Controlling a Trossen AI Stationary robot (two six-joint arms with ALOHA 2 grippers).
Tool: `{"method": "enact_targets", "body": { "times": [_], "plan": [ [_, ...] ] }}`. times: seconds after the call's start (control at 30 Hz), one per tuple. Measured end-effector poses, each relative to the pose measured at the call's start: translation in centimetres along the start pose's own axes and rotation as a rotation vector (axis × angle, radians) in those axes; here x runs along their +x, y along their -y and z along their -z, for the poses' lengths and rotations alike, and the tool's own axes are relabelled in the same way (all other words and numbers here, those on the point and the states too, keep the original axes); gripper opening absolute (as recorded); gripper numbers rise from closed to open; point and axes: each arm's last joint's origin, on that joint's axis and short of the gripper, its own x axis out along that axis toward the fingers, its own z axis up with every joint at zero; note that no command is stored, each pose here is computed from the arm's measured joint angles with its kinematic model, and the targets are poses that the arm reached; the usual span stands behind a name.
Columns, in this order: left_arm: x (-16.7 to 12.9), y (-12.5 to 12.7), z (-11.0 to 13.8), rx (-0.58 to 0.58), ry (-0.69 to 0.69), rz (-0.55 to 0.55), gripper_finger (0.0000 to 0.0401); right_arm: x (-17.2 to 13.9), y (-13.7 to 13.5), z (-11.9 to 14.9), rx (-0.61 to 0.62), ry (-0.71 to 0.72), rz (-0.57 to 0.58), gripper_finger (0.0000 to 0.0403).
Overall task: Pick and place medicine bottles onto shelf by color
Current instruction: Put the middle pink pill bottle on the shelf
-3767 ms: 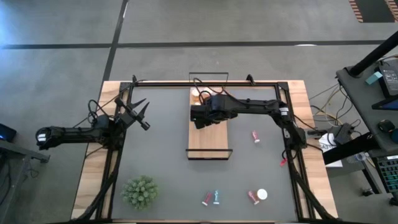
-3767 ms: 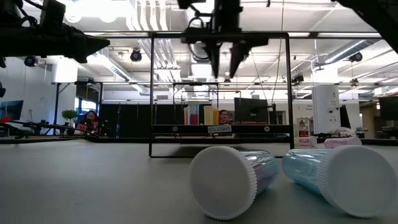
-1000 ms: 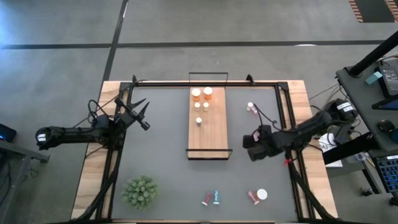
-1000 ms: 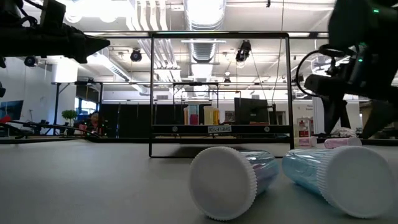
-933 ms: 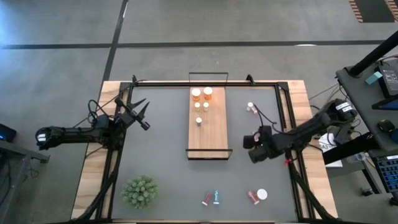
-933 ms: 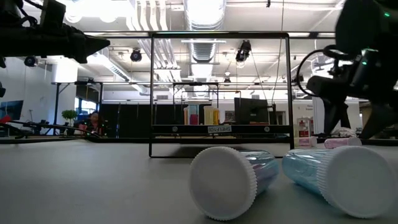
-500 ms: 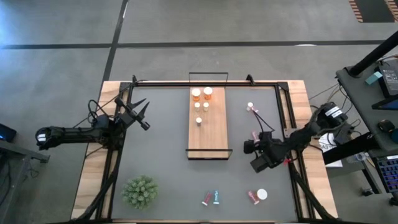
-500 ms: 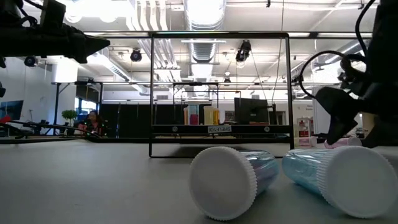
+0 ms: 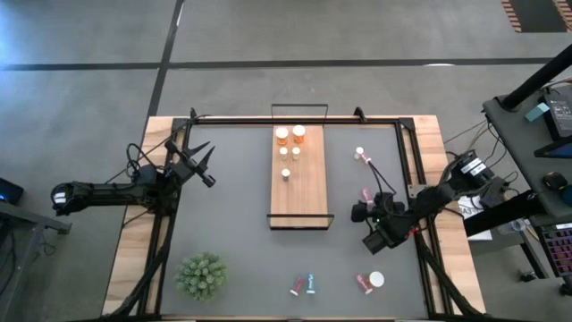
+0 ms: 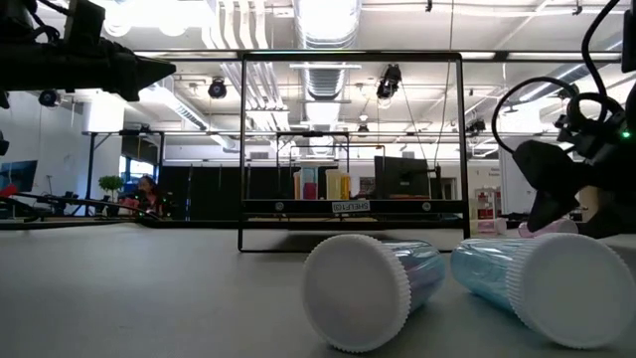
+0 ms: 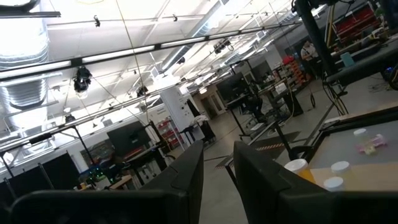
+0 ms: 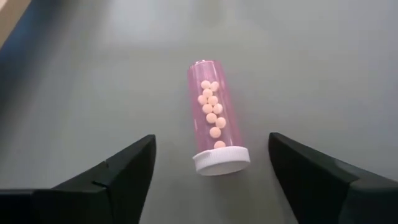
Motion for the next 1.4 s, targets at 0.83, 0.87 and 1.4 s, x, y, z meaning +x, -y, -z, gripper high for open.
{"method": "enact_targets", "body": {
  "times": [0.83,0.87,1.4],
  "plan": [
    [0.0,0.0,0.0,0.000,0.000,0.000,0.0072,-2.0,-2.0,-0.9,0.081,-0.183,-0.049,0.0117],
    [0.0,0.0,0.0,0.000,0.000,0.001,0.0072,-2.2,-2.2,-1.3,0.083,-0.205,-0.050,0.0117],
    [0.0,0.0,0.0,0.000,0.000,0.000,0.0072,-5.0,-4.1,-10.6,0.184,-0.605,-0.022,0.0110]
  ]
}}
